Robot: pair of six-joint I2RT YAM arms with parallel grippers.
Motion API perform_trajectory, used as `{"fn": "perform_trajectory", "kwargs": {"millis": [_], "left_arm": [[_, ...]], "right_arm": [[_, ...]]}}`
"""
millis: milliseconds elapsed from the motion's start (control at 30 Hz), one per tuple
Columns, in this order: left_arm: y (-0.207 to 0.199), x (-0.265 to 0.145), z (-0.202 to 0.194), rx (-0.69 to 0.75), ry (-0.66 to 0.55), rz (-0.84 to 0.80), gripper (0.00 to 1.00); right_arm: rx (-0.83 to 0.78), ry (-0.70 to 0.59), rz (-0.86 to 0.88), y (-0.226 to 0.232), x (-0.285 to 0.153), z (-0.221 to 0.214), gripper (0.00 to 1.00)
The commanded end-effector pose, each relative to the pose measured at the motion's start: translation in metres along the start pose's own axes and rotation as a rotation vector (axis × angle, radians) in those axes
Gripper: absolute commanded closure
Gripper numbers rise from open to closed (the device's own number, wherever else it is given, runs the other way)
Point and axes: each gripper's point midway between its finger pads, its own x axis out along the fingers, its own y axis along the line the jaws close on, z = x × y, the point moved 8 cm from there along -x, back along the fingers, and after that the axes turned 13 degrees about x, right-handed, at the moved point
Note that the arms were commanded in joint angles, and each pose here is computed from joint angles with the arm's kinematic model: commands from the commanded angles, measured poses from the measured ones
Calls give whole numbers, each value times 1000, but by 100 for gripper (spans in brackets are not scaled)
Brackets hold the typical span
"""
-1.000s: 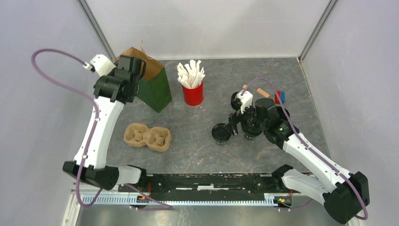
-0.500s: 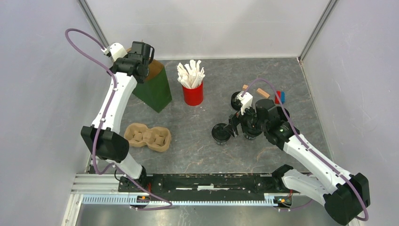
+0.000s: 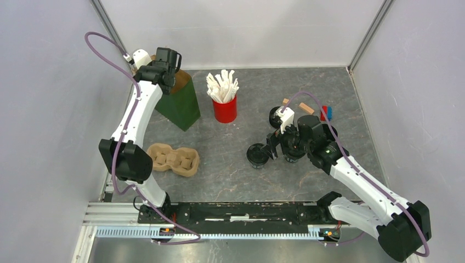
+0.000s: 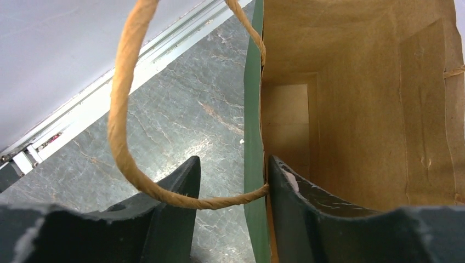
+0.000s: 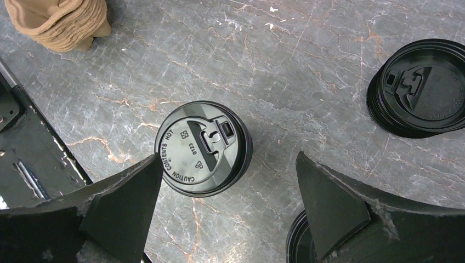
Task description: Pack the takeout coffee
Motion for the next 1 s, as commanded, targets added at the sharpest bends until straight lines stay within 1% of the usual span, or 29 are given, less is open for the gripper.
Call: {"fn": "perform_trajectory", "kwargs": {"millis": [0,33,100,167,200,333,433,500,567,733,833,967], "left_arm": [[6,-8,18,7,-56,-16,51],[9,-11,20,15,-60,-19,55],[14,-15,22,41,-71,-20,70],[20,-19,25,65,-80,-30,96],[22,-22,26,74,-83,-37,98],[35,-34,29,95,-99,-61,98],[48,-48,37,89,-140,-82,98],[55,-59,44,99,-181,-134,98],[60,-76,50,149,-228,-280,98],[81,-121,61,177,-336,-542,98],[91,-144,62,193,-372,-662,98],[100,-170,54,271,-383,-860,98]], "right_arm": [[-17,-27,17,3,1,8,2],[-17,-27,17,3,1,8,2],[-19,-28,17,3,0,8,2],[-21,-27,17,3,1,8,2],[-23,-28,19,3,0,9,2],[-24,-32,19,4,-1,10,2],[-29,-33,12,4,-2,12,2],[-35,-37,6,4,-4,15,2],[-46,-41,0,4,-6,17,2],[-61,-53,-36,3,-11,25,2],[-61,-61,-65,2,-13,29,2],[-46,-81,-115,0,-18,35,2]]}}
